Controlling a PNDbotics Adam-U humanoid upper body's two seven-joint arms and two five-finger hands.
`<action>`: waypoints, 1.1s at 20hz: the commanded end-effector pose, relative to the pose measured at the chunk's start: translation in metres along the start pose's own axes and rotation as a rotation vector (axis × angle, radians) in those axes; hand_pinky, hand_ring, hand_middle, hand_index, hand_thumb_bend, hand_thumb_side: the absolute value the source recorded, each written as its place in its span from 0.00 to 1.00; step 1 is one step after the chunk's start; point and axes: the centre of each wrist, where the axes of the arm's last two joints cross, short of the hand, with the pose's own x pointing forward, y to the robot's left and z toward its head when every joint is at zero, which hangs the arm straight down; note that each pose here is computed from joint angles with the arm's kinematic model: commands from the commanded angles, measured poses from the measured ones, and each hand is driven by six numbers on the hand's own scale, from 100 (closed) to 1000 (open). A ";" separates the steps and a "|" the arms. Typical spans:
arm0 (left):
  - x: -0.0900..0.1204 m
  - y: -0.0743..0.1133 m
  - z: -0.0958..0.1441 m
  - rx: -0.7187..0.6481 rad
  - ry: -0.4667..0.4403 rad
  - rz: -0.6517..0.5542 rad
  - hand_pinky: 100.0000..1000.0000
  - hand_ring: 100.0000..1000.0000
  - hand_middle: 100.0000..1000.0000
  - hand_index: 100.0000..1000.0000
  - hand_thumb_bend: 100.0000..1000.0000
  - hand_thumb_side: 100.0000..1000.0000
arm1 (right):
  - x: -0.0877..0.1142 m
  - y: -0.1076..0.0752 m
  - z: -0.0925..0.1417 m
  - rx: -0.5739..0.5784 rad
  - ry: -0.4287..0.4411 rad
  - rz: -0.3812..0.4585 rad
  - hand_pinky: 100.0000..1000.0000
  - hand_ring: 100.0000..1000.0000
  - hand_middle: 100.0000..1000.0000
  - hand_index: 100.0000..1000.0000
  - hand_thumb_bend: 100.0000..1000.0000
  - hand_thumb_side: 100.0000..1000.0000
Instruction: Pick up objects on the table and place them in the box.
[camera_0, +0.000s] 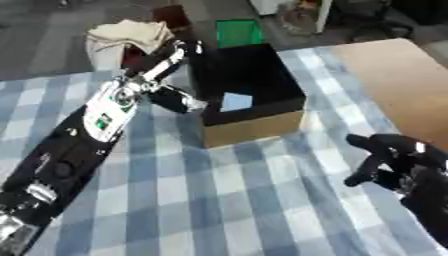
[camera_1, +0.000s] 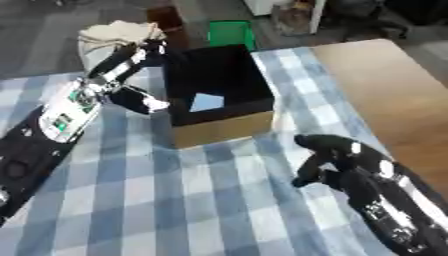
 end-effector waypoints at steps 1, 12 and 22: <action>0.034 0.029 0.004 0.033 -0.082 0.049 0.94 0.62 0.62 0.72 0.48 0.33 | 0.009 -0.005 0.003 -0.012 -0.007 0.031 0.68 1.00 0.59 0.87 0.00 0.56; 0.094 0.035 0.071 0.140 -0.128 0.289 0.96 0.61 0.61 0.71 0.35 0.37 | 0.009 -0.014 0.018 -0.081 0.020 0.069 0.68 1.00 0.59 0.87 0.00 0.55; 0.082 -0.019 0.109 0.153 -0.013 0.455 1.00 0.63 0.64 0.72 0.18 0.64 | 0.008 -0.020 0.033 -0.168 0.040 0.108 0.68 1.00 0.59 0.85 0.00 0.54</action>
